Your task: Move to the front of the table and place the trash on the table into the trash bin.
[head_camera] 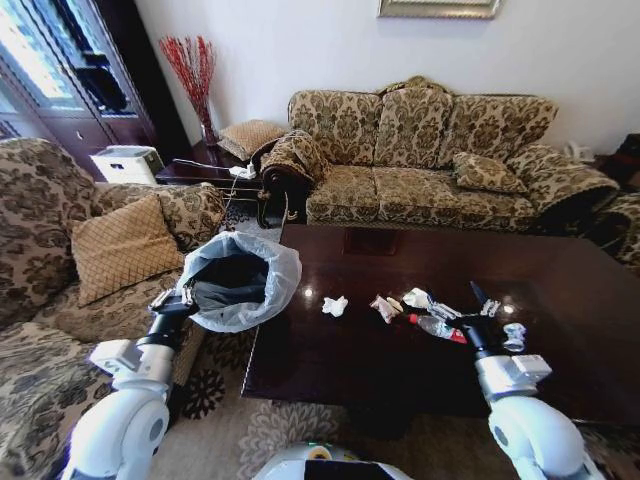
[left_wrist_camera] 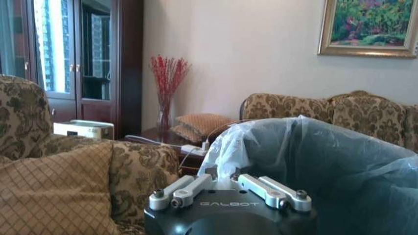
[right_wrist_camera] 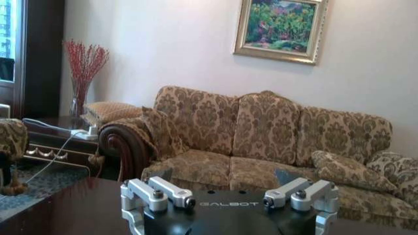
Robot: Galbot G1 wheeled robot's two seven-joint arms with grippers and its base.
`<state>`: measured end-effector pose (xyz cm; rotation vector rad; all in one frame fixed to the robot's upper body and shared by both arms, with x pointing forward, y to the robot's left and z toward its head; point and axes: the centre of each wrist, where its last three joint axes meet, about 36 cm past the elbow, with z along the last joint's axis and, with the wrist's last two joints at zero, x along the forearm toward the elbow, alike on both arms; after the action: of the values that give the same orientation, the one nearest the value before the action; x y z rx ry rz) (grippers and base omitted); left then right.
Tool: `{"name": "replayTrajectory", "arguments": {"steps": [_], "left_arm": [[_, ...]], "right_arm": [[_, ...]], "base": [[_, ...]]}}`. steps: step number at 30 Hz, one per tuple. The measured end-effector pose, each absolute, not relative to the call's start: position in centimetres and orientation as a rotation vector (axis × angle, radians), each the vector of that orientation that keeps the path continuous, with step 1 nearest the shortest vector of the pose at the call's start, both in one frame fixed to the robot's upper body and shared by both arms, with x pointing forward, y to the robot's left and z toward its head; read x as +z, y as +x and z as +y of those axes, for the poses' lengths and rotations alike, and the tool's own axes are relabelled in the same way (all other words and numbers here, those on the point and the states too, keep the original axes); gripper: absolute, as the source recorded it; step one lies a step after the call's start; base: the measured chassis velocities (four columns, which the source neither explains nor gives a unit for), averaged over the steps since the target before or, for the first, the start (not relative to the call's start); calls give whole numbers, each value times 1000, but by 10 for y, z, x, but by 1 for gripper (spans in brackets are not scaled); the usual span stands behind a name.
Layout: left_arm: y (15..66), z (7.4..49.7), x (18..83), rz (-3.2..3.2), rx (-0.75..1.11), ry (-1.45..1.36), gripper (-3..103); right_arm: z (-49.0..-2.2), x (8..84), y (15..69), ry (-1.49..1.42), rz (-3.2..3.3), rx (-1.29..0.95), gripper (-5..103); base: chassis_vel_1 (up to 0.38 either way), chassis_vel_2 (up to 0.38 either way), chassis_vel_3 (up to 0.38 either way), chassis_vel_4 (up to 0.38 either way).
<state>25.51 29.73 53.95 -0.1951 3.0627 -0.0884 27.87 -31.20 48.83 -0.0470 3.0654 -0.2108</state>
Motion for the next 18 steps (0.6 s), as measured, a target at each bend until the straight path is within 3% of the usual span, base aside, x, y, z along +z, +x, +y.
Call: {"name": "replayTrajectory", "arguments": {"steps": [18], "left_arm": [[258, 307, 527, 3012, -28, -110, 4]], "right_arm": [[-294, 499, 289, -88, 3093, -230, 100]], "base": [[0, 0, 0, 0]]}}
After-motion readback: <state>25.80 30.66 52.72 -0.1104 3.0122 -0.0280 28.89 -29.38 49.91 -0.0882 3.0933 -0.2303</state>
